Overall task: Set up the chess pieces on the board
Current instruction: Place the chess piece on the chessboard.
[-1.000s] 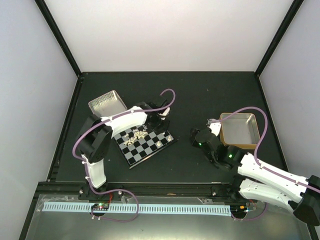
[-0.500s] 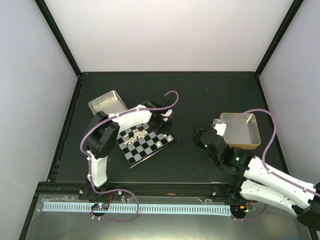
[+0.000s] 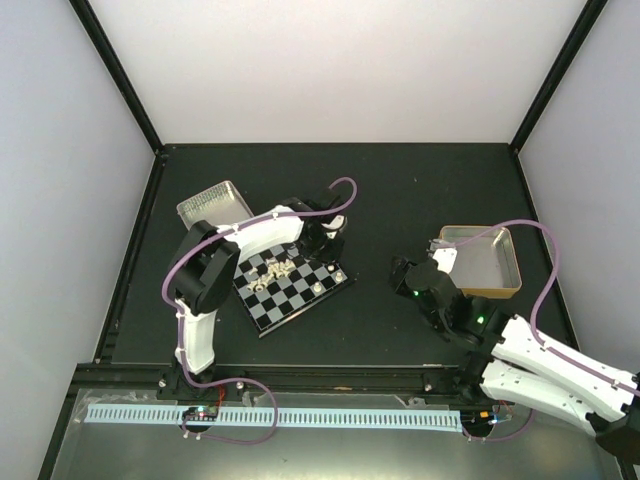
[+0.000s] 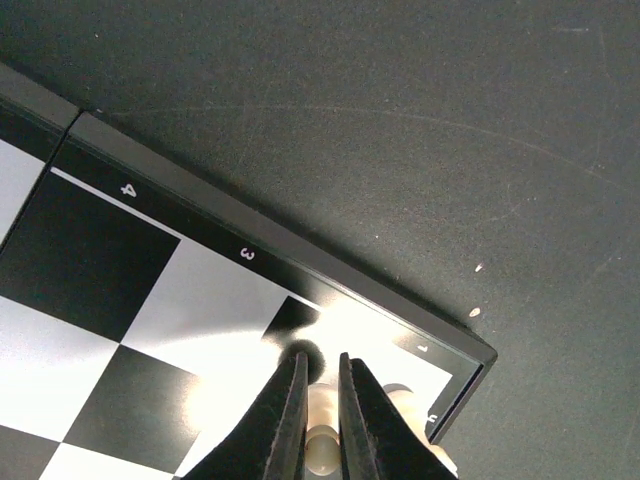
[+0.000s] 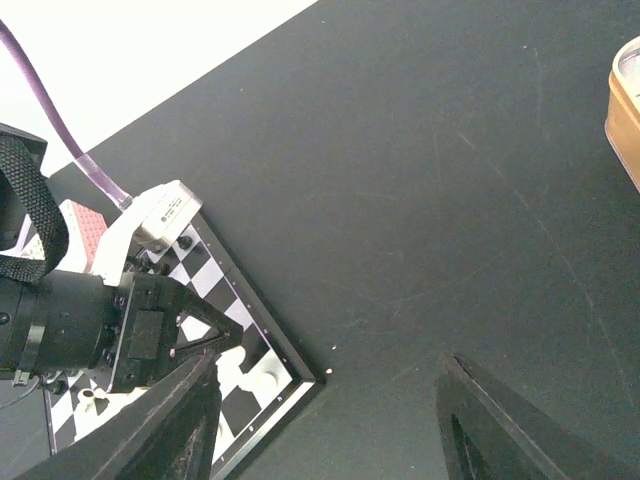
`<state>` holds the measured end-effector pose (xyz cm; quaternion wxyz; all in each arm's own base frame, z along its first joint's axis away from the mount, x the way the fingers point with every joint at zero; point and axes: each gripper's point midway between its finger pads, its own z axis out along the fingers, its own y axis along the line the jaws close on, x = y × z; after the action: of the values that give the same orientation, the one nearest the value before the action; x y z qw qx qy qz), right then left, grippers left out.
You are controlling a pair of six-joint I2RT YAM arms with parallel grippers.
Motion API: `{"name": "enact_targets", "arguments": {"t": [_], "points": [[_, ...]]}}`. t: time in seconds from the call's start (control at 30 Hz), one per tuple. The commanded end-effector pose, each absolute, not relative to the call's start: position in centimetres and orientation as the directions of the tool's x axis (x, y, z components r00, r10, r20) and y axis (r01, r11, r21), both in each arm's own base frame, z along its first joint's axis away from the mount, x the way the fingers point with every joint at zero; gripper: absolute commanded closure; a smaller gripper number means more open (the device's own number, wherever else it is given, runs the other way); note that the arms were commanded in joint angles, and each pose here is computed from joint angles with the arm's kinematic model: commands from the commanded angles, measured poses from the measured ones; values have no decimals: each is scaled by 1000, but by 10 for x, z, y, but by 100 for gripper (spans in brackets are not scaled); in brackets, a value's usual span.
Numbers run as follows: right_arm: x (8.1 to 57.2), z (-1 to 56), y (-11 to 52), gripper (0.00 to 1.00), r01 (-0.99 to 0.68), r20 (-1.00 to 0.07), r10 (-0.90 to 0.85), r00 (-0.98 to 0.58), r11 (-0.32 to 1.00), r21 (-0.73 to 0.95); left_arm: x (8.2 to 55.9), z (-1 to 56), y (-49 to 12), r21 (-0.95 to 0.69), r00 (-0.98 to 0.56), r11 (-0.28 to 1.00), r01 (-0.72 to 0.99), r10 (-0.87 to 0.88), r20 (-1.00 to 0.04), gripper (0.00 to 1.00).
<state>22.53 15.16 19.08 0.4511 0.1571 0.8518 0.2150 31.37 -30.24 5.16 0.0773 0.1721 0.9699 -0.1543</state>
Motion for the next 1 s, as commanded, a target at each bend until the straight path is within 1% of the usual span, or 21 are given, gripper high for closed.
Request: {"name": "enact_targets", "arguments": {"t": [0.0, 0.23, 0.5, 0.6, 0.73, 0.8, 0.9, 0.97], "points": [[228, 205, 142, 40, 102, -705, 511, -492, 838, 536, 322, 55, -306, -295, -926, 881, 370, 321, -200, 89], [226, 206, 139, 40, 106, -703, 518, -487, 834, 541, 323, 54, -308, -305, -923, 873, 380, 335, -191, 78], [227, 205, 141, 40, 102, -702, 514, -493, 835, 540, 324, 62, -306, -298, -923, 878, 375, 324, -206, 75], [227, 205, 142, 40, 97, -703, 509, -497, 837, 538, 328, 79, -304, -295, -918, 878, 376, 310, -248, 71], [227, 203, 144, 39, 92, -704, 500, -505, 842, 532, 334, 108, -292, -278, -910, 893, 353, 259, -325, 65], [227, 202, 145, 39, 89, -702, 497, -510, 842, 532, 337, 121, -278, -268, -908, 909, 319, 213, -360, 61], [227, 199, 149, 39, 79, -699, 488, -522, 844, 530, 336, 132, -252, -243, -903, 935, 257, 143, -404, 60], [227, 198, 153, 39, 70, -696, 480, -533, 845, 530, 331, 129, -226, -213, -904, 957, 198, 95, -416, 60]]}}
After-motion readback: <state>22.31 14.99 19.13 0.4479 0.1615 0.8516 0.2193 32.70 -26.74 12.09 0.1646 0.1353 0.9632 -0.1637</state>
